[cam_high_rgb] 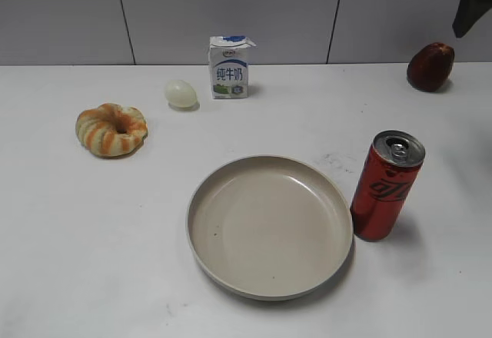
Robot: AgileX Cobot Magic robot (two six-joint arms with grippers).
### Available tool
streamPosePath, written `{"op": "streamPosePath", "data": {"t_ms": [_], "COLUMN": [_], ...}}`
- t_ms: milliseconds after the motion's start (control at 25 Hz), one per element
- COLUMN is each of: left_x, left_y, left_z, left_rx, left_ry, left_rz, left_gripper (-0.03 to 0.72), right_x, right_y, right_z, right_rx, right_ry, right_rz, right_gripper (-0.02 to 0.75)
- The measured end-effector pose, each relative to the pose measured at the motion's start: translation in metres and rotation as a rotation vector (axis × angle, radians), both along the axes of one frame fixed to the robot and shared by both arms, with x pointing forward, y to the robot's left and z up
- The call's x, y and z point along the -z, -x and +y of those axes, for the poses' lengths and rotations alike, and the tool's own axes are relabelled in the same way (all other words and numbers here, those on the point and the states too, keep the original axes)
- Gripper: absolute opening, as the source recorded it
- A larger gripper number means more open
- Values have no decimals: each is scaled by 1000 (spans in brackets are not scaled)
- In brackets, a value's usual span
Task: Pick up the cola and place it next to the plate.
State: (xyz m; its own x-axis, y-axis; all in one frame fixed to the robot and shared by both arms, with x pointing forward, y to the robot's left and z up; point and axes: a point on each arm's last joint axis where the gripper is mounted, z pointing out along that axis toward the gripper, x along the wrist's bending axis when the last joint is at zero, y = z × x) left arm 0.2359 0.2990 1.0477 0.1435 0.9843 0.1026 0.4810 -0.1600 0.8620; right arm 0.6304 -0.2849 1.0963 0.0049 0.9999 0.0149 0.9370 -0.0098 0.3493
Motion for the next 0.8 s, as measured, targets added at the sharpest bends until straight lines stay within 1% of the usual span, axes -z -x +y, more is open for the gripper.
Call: {"op": "streamPosePath", "data": {"t_ms": [40, 200, 360, 440, 480, 640, 800], "left_x": [0, 0, 0, 0, 0, 0, 0], "left_y": [0, 0, 0, 0, 0, 0, 0], "left_z": [0, 0, 0, 0, 0, 0, 0], "left_rx": [0, 0, 0, 0, 0, 0, 0], "left_ry": [0, 0, 0, 0, 0, 0, 0], "left_rz": [0, 0, 0, 0, 0, 0, 0], "left_gripper": [235, 235, 235, 235, 235, 235, 235], "right_x": [2, -8, -14, -12, -14, -4, 14], "right_y": [7, 49, 103, 131, 145, 191, 237], "right_z": [0, -2, -4, -5, -5, -7, -7], "right_rx": [-2, -12, -18, -19, -19, -19, -18], "right_ry": [1, 5, 8, 8, 8, 7, -15], "right_rz": [14, 23, 28, 31, 14, -38, -63], "right_gripper": [617, 598, 591, 591, 591, 591, 591]}}
